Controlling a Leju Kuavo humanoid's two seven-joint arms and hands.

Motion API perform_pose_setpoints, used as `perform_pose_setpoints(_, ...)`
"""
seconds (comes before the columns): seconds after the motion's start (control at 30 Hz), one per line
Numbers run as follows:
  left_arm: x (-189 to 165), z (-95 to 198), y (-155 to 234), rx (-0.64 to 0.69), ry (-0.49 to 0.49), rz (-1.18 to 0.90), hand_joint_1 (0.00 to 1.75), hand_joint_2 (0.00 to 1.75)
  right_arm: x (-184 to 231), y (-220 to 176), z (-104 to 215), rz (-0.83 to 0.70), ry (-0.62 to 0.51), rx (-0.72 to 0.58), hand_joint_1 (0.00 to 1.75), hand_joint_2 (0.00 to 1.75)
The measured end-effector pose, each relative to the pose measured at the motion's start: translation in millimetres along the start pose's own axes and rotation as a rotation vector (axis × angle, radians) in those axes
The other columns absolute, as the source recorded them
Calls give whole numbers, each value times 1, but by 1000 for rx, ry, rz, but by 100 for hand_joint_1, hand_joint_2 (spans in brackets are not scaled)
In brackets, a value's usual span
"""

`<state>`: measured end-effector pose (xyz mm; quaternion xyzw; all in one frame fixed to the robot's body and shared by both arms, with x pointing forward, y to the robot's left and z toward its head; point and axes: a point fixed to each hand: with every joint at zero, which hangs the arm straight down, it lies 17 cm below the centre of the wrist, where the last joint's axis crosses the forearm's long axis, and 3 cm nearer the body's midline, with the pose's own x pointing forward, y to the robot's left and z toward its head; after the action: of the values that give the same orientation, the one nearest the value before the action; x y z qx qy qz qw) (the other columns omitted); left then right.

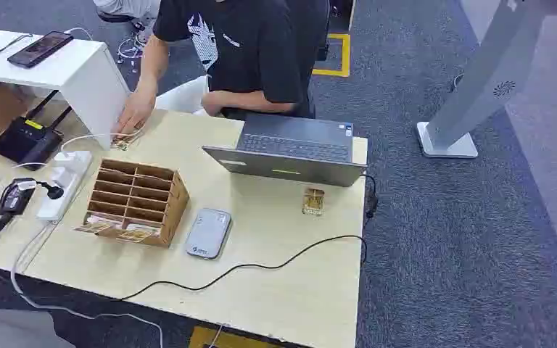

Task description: Pass the card to the sensor for recognition and then transmit it.

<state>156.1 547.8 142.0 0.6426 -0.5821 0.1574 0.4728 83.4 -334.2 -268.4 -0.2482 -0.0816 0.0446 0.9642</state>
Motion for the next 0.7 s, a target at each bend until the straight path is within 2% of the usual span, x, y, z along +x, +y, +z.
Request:
perform_pose_setpoints(0.17,70,-14,-23,-52,-175,90,0,175,-1,4,1,13,4,12,0,175)
perform_pose_setpoints(0.43,152,-32,-71,-144,-350,186,0,175,0,10,3,36,4,35,0,175)
perform_pose_setpoints(0.7,158,-33,-75,-153,-362,192,0,175,0,10,3,40,4,37,0,175)
